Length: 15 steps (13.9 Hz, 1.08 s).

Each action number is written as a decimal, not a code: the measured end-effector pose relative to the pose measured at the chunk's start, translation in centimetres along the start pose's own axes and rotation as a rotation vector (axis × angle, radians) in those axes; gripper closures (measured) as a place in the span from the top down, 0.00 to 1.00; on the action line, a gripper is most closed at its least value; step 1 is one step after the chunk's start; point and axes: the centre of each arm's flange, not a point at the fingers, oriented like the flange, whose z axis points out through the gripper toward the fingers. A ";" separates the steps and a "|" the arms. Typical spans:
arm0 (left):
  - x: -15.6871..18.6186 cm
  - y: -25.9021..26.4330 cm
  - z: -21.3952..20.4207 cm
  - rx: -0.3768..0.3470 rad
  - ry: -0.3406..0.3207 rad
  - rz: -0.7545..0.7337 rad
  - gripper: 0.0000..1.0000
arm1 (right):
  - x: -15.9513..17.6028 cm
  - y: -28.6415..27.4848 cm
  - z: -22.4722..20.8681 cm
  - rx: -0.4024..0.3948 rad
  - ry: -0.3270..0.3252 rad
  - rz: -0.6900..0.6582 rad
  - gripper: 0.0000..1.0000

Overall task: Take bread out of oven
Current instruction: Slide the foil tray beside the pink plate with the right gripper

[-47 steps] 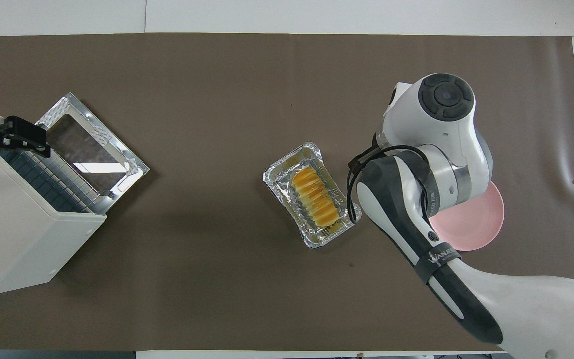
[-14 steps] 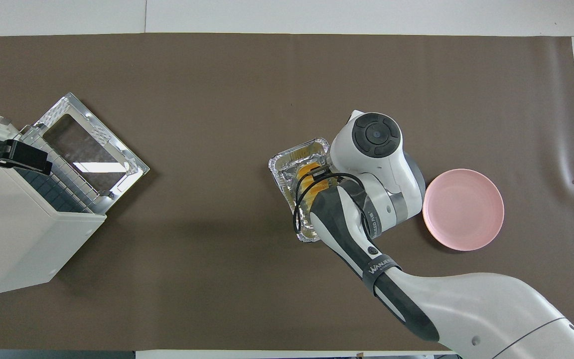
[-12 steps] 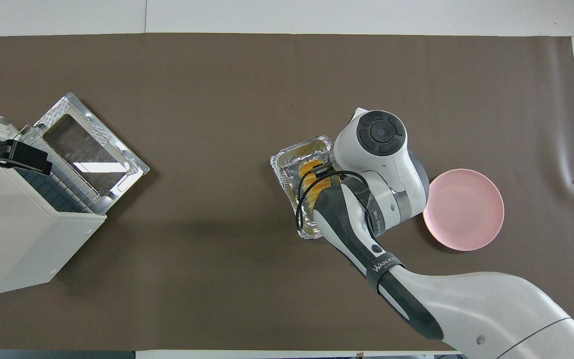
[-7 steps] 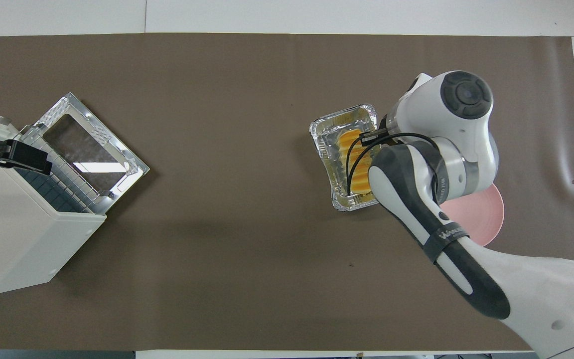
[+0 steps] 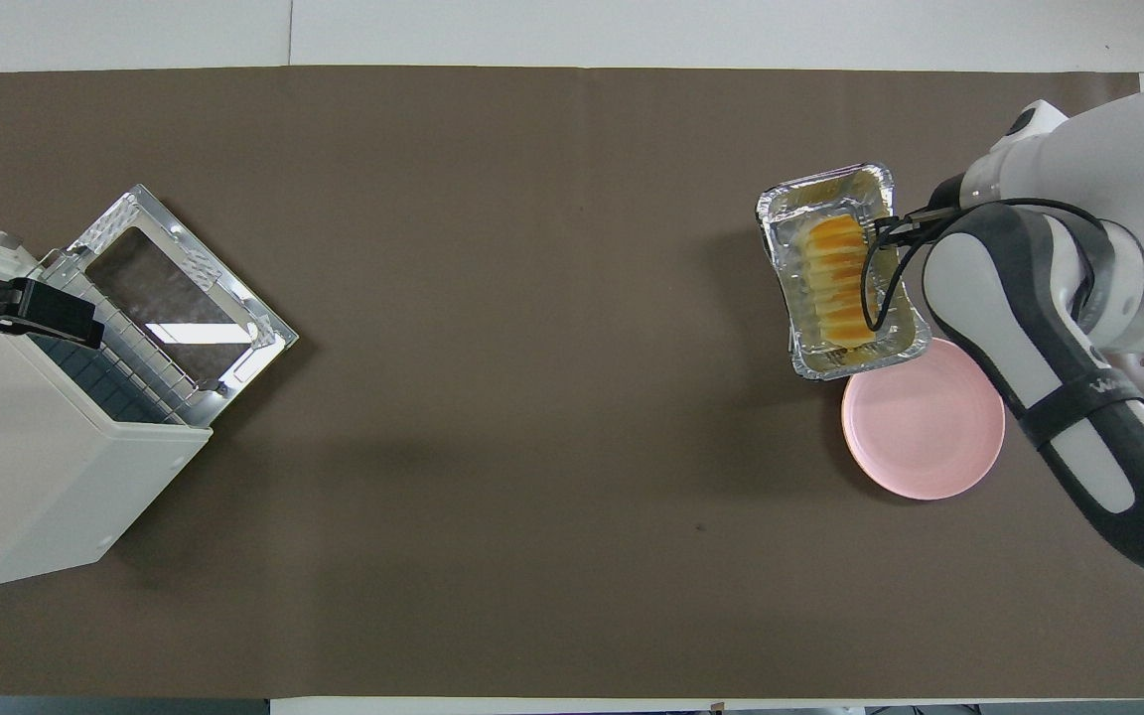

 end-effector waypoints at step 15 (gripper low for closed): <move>0.0 0.0 0.0 0.000 0.000 0.000 1.00 | -1.0 6.7 2.1 0.000 -0.012 0.100 0.02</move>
